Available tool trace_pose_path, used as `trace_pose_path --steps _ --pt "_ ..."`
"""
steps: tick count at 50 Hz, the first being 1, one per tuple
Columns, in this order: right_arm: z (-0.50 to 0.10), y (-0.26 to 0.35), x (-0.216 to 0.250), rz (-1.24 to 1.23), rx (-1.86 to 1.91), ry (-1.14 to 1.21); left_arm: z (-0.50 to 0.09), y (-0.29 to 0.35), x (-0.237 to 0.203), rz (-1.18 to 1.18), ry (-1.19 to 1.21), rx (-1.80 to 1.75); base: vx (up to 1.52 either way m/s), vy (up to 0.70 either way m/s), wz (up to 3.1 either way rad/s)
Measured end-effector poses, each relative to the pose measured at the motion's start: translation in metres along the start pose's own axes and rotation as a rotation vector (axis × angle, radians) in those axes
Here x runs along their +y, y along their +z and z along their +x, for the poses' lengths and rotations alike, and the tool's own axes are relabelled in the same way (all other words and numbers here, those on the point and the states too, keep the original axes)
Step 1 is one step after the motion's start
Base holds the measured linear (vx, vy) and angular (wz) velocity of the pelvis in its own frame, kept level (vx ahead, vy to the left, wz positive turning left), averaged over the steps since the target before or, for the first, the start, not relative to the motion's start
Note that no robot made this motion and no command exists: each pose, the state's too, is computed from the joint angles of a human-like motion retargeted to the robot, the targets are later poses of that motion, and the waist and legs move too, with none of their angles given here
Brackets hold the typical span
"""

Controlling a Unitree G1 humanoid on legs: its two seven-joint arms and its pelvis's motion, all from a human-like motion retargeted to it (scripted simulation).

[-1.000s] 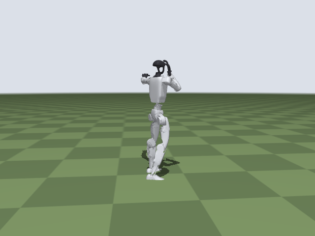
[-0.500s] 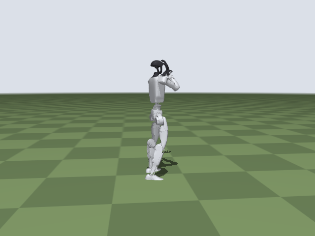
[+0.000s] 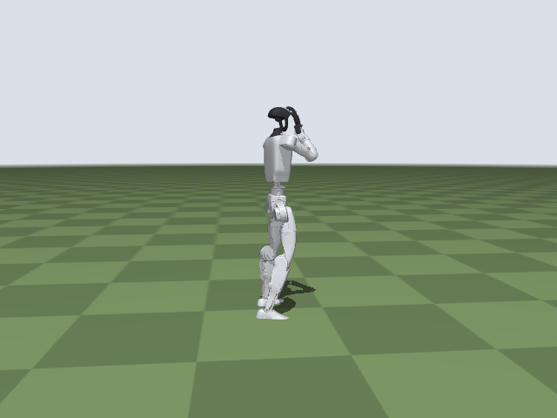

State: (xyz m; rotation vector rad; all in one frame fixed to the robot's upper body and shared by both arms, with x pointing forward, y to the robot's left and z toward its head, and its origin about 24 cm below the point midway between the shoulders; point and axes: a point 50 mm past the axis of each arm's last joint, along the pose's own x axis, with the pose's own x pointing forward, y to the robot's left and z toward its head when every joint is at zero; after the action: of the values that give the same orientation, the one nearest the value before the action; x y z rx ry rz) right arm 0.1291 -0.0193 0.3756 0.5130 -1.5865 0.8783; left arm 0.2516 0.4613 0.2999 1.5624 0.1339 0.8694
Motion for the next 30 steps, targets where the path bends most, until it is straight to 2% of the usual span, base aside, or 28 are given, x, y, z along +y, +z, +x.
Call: trace_pose_path --steps 5,10,13,17,24,30 --pt "0.001 -0.005 0.002 -0.082 0.055 0.060 -0.005 -0.022 -0.015 -0.312 -0.206 0.205 0.02 0.00 0.22" --pt "0.001 -0.003 -0.007 -0.156 0.038 0.038 -0.013 -0.012 -0.029 -0.380 -0.173 0.123 0.00 0.00 0.04" --pt "-0.001 0.000 -0.014 -0.181 0.013 -0.010 -0.027 0.012 -0.039 -0.464 -0.038 -0.024 0.00 0.00 0.00" --pt "-0.007 0.001 -0.023 -0.189 0.002 -0.082 -0.071 0.056 -0.050 -0.756 0.087 -0.256 0.00 0.00 0.00" --pt "-0.023 -0.005 -0.039 -0.307 0.068 -0.138 -0.163 0.137 -0.057 -1.229 -0.110 -0.588 0.00 0.00 0.00" --pt "-0.053 -0.005 -0.053 -0.487 0.168 -0.127 -0.204 0.192 -0.038 -1.526 -0.238 -0.816 0.00 0.00 0.00"
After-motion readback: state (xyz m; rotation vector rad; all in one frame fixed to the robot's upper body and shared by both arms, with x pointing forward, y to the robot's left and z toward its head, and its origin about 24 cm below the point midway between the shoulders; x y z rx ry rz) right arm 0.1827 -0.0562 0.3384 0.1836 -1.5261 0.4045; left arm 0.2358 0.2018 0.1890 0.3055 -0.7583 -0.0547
